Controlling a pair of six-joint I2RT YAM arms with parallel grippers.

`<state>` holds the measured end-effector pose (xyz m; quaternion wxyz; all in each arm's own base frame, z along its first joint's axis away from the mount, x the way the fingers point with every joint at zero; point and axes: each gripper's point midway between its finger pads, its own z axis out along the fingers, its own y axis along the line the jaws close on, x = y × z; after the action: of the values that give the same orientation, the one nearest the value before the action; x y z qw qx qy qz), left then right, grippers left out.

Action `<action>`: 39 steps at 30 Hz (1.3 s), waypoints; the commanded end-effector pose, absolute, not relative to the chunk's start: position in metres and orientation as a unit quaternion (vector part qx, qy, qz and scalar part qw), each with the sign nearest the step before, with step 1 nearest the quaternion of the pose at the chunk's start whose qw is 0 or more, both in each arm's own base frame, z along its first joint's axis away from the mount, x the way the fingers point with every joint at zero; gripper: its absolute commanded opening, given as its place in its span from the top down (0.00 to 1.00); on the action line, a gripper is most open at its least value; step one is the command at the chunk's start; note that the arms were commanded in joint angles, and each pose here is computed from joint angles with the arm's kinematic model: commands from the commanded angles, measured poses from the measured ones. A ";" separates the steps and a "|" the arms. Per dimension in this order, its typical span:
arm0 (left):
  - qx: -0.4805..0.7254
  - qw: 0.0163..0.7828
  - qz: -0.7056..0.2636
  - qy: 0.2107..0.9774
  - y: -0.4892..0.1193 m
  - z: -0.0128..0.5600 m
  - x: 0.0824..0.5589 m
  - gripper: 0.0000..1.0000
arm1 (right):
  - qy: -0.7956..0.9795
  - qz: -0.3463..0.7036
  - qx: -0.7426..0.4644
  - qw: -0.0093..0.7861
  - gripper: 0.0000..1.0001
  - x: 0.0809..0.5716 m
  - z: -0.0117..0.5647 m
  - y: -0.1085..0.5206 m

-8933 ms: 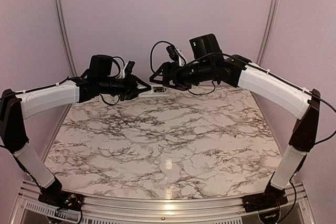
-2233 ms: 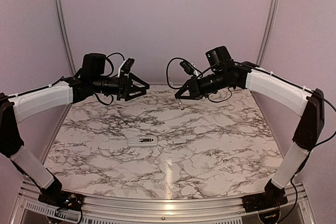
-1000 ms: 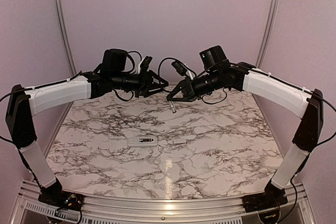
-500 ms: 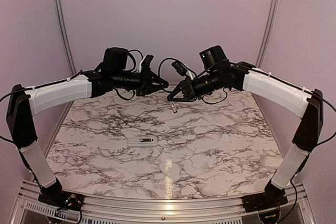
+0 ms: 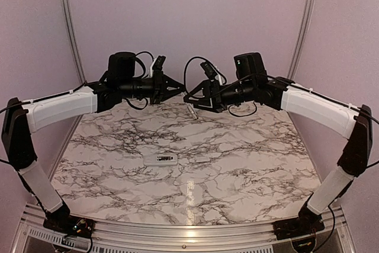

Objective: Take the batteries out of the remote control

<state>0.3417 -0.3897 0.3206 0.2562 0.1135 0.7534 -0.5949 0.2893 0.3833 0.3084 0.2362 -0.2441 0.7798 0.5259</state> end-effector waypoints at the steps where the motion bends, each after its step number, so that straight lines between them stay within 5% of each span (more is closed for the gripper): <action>1: 0.133 0.329 -0.630 0.691 -0.374 0.382 0.338 1.00 | 0.741 0.578 -0.208 0.272 0.07 0.291 0.350 0.386; 14: 0.153 0.461 -0.663 0.569 -0.339 0.456 0.326 1.00 | 0.662 0.699 -0.066 0.260 0.05 0.294 0.407 0.375; 39: 0.164 0.538 -0.694 0.449 -0.319 0.477 0.309 1.00 | 0.582 0.791 -0.019 0.188 0.14 0.305 0.448 0.399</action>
<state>0.3126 -0.3249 0.4661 0.5182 0.1614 0.4790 -0.6898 0.3142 0.3910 0.4190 0.1951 -0.0008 0.6106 0.7675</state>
